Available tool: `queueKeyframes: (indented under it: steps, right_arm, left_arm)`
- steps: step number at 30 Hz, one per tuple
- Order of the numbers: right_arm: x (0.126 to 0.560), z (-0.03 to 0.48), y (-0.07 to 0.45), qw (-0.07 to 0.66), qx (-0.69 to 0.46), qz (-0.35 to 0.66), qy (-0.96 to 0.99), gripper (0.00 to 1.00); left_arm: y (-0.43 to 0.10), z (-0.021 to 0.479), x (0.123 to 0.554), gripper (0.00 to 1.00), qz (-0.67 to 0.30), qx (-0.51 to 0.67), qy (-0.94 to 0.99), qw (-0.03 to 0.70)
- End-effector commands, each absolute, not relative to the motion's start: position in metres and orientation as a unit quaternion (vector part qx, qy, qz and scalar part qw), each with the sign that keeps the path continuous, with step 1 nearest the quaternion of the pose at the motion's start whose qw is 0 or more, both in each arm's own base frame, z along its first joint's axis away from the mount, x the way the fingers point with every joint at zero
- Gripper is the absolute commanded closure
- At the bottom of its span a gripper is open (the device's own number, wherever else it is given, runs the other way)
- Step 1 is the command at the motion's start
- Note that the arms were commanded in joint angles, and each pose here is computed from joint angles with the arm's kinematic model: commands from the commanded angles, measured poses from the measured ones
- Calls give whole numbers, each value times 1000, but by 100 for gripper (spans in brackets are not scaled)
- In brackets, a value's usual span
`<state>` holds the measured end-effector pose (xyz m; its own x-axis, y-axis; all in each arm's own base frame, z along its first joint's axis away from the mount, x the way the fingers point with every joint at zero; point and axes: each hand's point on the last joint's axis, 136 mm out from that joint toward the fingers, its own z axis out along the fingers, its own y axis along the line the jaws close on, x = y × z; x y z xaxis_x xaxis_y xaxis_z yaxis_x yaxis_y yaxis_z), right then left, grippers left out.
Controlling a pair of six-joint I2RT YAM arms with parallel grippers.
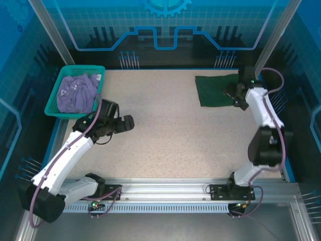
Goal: Fold and stack the t-shirts
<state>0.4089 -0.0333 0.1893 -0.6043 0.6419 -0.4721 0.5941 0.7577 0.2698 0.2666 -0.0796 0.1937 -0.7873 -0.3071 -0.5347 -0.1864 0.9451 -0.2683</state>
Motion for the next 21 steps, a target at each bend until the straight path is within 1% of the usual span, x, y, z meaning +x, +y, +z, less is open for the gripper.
queueKeyframes:
  steps: [1,3,4,5,8,10,11,12,15,17,19,21]
  right_arm:
    - [410,210,-10,385,266,-7,884,0]
    - [403,217,9,424,228,-22,876,0]
    - [401,216,17,432,217,-19,875,0]
    - [400,212,25,433,200,-15,879,0]
    - [397,187,55,426,95,-10,900,0]
    - [389,170,74,414,35,23,909,0]
    - [382,166,75,417,24,16,908,0]
    - [372,159,73,428,11,-12,904,0]
    - [351,145,74,489,-75,-90,865,0]
    - [344,145,73,486,-95,-73,866,0]
    - [344,140,58,482,-75,-77,869,0]
    - [344,131,42,493,-51,-72,865,0]
  left_arm:
    - [-45,221,275,1,-39,-134,903,407]
    - [-28,226,271,1,-21,-153,880,449]
    - [-21,224,269,1,-19,-159,870,466]
    - [-15,218,267,1,-16,-161,863,478]
    - [14,192,260,1,20,-190,839,509]
    - [26,175,261,1,34,-185,833,520]
    - [31,171,263,1,39,-182,830,526]
    - [37,165,267,1,42,-179,831,526]
    - [58,137,278,1,41,-200,842,500]
    - [73,123,285,1,41,-225,842,489]
    - [78,114,300,1,26,-218,841,494]
    - [83,98,309,1,18,-226,847,480]
